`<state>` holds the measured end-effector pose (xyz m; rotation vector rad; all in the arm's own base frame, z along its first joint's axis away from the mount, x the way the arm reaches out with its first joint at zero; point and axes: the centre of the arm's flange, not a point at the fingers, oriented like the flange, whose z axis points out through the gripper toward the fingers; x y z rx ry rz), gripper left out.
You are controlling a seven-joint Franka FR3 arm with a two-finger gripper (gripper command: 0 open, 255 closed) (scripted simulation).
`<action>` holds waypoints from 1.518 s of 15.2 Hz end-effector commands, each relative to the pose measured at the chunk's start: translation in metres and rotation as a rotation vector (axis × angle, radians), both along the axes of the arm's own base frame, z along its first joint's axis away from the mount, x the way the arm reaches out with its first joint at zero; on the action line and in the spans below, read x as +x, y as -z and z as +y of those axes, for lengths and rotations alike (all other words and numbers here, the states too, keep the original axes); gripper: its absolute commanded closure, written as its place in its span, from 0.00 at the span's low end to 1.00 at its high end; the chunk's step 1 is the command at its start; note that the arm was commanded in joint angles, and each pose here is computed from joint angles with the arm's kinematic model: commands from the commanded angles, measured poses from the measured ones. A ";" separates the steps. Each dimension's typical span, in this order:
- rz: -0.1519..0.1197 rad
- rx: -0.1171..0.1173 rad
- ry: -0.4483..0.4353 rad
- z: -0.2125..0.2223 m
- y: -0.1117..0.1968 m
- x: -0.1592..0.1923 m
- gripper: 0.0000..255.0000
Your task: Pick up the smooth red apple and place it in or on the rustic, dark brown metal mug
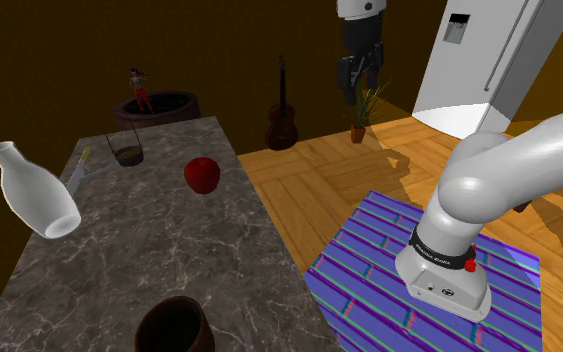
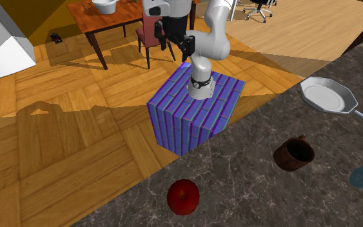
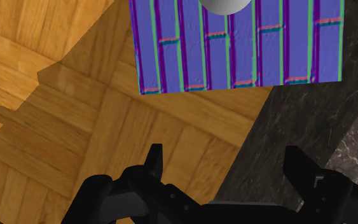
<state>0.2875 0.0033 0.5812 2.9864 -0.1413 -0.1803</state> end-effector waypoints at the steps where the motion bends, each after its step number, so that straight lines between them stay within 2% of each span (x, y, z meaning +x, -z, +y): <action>1: 0.000 0.000 0.000 0.000 0.000 0.000 0.00; 23: -0.010 0.105 0.032 0.130 0.098 0.229 0.00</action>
